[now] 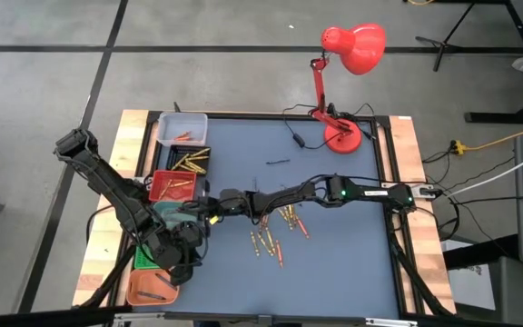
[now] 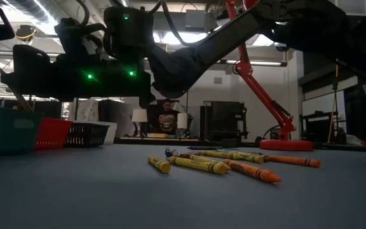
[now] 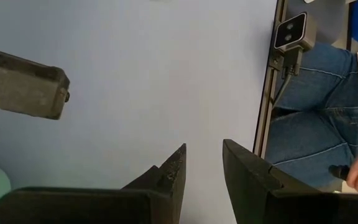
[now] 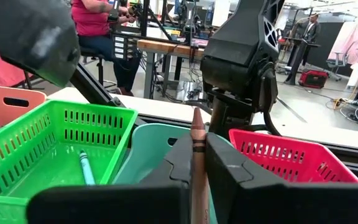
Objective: Sort crayons
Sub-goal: Put the brown crayon into the blue bin, then put the yellow crayon into the orange bin
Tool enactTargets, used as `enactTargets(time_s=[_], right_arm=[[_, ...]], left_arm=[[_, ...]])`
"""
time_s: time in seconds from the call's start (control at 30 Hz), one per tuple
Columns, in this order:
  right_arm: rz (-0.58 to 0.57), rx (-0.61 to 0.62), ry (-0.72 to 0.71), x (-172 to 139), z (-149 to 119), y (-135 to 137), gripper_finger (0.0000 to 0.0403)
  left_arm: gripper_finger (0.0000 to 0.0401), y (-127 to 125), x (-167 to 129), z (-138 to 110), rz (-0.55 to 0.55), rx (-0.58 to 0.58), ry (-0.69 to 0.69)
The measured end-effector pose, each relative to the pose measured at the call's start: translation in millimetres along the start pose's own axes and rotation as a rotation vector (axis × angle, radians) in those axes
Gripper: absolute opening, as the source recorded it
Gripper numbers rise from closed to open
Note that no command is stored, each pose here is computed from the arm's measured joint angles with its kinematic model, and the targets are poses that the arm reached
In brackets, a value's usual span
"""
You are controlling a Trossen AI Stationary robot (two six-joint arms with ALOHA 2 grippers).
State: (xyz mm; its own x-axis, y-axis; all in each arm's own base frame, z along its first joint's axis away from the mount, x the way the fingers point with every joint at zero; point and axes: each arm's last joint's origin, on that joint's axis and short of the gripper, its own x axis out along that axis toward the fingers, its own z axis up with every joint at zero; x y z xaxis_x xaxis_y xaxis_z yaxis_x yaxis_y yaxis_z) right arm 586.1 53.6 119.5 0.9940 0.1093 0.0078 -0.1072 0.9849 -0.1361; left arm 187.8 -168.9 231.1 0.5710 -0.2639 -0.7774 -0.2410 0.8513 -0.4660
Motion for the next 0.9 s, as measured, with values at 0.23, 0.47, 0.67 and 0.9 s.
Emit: enactTargets(time_s=[0.23, 0.47, 0.67, 0.9], right_arm=[[-0.007, 0.0, 0.016, 0, -1, 0, 0.0095], [-0.004, 0.001, 0.037, -1, 10, -1, 0.011], [0.016, 0.002, 0.179, -7, 41, -5, 0.011], [0.061, 0.007, 0.516, -32, 76, -9, 0.011]], left_arm=[[0.0089, 0, 0, 1, 0.01, 0.0, -0.02], [0.0089, 0, 0, 1, 0.014, 0.0, -0.029], [0.0089, 1, 0, 2, 0.027, 0.005, -0.055], [0.0089, -3, 0, 6, 0.029, 0.136, -0.143]])
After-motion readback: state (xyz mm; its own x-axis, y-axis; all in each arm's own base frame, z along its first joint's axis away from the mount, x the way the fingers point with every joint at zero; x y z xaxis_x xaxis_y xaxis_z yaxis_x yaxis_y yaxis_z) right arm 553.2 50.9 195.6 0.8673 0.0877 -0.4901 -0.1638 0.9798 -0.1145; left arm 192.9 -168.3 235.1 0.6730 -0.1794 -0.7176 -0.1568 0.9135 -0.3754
